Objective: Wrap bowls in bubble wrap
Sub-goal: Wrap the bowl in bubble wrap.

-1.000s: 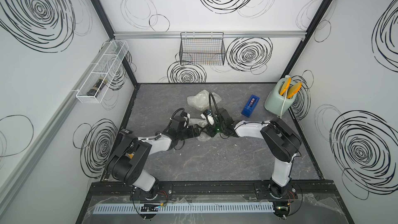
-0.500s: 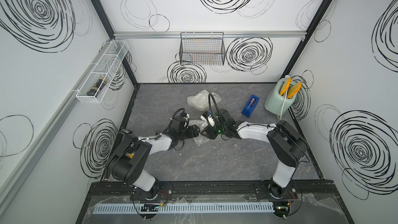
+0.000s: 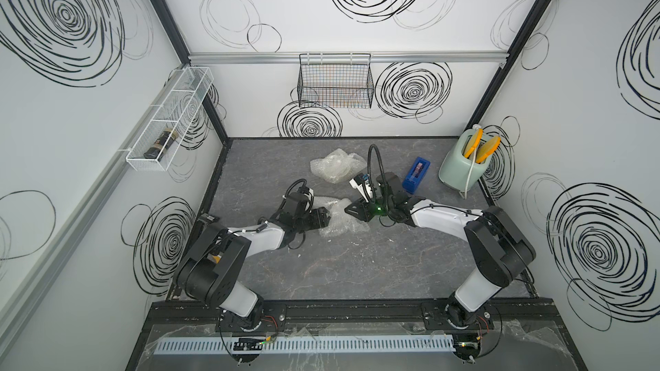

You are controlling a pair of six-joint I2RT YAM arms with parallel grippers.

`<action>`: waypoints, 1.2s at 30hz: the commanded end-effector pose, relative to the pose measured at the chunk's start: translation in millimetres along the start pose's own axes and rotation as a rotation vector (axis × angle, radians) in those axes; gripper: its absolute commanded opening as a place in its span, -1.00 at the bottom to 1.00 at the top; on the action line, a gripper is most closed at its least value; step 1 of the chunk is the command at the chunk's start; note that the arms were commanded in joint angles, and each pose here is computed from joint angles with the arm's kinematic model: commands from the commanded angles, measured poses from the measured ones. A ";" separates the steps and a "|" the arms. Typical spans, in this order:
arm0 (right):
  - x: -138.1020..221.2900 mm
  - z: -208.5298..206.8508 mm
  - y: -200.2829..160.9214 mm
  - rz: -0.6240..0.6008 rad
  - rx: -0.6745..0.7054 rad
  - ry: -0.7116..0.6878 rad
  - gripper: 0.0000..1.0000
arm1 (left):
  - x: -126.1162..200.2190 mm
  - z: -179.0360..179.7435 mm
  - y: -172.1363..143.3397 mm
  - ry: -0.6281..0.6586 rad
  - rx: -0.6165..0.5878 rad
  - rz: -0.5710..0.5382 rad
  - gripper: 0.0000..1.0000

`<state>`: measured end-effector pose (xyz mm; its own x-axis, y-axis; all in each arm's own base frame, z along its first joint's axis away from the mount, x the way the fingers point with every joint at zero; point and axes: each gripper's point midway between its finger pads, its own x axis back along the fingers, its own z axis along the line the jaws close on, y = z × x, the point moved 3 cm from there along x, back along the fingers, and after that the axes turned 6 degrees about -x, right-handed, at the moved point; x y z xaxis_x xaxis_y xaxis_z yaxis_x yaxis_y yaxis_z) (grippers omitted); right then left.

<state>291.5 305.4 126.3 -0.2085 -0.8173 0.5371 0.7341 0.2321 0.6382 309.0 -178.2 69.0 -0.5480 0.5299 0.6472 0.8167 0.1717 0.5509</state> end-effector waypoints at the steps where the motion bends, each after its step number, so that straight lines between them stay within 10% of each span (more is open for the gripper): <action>1: -11.5 4.8 3.1 0.013 -0.018 0.022 -0.53 | 4.9 -0.1 6.9 0.002 -0.010 -0.036 0.46; 11: -56.7 5.9 -16.9 0.131 0.027 0.001 -0.56 | 9.9 -1.2 8.8 -0.003 -0.003 -0.053 0.47; 20: -66.7 -8.1 -32.3 0.173 0.014 -0.039 -0.57 | 38.1 -4.9 23.1 -0.016 0.044 -0.145 0.97; 36: -62.3 -6.2 -36.2 0.177 0.017 -0.043 -0.57 | 7.7 -12.4 19.5 -0.009 -0.020 -0.063 0.91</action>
<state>290.2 351.6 81.6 -0.1230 -0.7762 0.6184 0.7393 0.3441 0.5788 309.3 -180.4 87.3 -0.5730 0.5445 0.6125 0.7970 0.1959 0.5713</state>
